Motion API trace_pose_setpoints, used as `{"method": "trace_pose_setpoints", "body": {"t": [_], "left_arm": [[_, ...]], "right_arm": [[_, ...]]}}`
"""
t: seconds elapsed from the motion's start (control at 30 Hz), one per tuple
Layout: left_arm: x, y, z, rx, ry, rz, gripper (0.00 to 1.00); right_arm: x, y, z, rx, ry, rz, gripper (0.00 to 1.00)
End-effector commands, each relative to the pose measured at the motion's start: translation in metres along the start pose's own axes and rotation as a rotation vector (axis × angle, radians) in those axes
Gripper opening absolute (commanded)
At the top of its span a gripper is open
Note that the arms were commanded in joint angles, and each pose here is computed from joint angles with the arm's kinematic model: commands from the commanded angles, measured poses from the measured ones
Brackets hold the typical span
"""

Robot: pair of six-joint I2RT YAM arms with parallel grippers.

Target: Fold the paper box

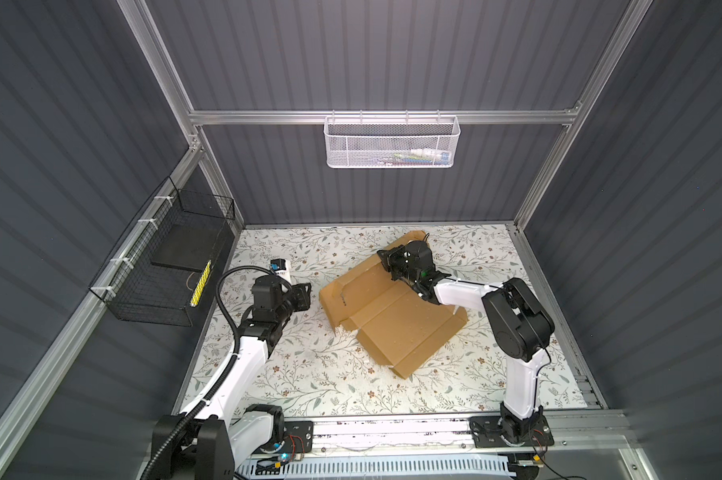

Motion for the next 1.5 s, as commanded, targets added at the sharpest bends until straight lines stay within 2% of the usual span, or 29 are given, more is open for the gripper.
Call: {"method": "trace_pose_setpoints", "body": {"t": [0.0, 0.2, 0.5, 0.87, 1.2, 1.47], "left_arm": [[0.001, 0.004, -0.018, -0.037, 0.102, 0.016, 0.38], [0.005, 0.002, -0.039, -0.063, 0.180, -0.043, 0.34], [0.012, -0.005, -0.054, -0.047, 0.218, -0.080, 0.31], [0.010, -0.025, -0.054, -0.009, 0.198, -0.160, 0.29], [0.002, -0.036, -0.060, -0.006, 0.177, -0.199, 0.26], [0.007, -0.052, -0.065, 0.041, 0.183, -0.219, 0.24]], "right_arm": [[-0.006, 0.007, -0.006, -0.026, 0.035, 0.033, 0.01], [-0.012, 0.013, -0.009, -0.055, 0.048, 0.045, 0.01], [-0.015, 0.018, -0.013, -0.067, 0.065, 0.057, 0.01], [-0.009, 0.017, -0.021, -0.077, 0.081, 0.052, 0.00], [-0.004, 0.019, -0.023, -0.073, 0.091, 0.057, 0.00], [-0.004, 0.020, -0.023, -0.073, 0.090, 0.060, 0.00]]}}
Point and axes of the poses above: each gripper's point midway between its finger pads, its own x axis out along the fingers, its own y axis along the line the jaws close on, z = x × y, the point moved 8 cm from there along -x, back along the fingers, and after that the axes turned 4 degrees about x, right-handed, at the moved point
